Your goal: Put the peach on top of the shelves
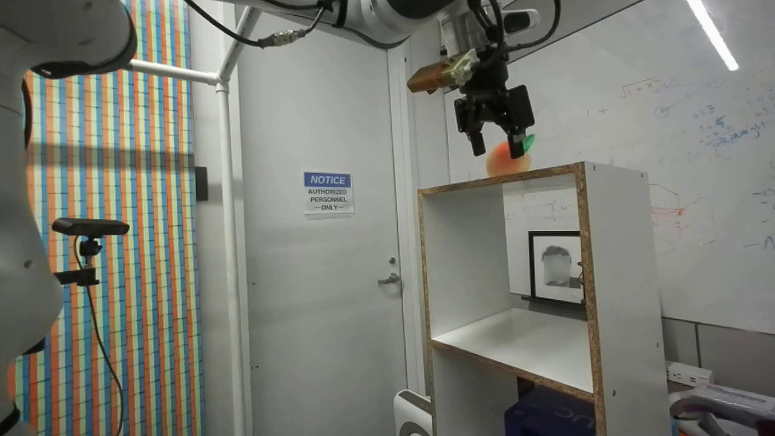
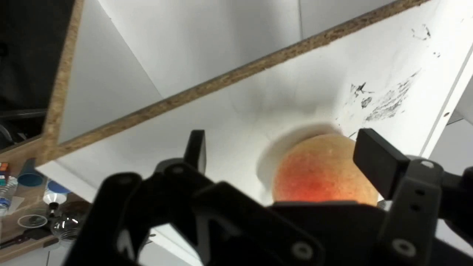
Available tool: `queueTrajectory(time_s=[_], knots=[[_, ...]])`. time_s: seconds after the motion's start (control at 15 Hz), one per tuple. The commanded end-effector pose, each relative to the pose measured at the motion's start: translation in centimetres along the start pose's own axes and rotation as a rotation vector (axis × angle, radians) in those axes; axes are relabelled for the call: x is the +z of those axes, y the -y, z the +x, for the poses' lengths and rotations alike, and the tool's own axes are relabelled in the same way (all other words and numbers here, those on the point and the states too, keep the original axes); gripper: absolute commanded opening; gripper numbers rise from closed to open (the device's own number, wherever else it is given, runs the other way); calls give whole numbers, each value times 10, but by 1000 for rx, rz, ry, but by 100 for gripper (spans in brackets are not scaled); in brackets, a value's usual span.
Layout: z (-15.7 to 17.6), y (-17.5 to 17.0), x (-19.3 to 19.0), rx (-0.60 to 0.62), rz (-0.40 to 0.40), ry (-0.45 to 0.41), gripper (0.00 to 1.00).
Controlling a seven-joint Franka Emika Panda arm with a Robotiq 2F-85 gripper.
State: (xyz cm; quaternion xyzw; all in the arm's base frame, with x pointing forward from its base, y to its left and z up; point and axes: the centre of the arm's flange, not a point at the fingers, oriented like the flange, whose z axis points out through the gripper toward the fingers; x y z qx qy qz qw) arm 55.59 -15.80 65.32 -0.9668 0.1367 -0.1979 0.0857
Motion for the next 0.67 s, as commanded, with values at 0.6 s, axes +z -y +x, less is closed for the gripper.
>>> queueTrajectory(time_s=[0.6], knots=[[-83, -108, 16, 31, -327, 342, 100]])
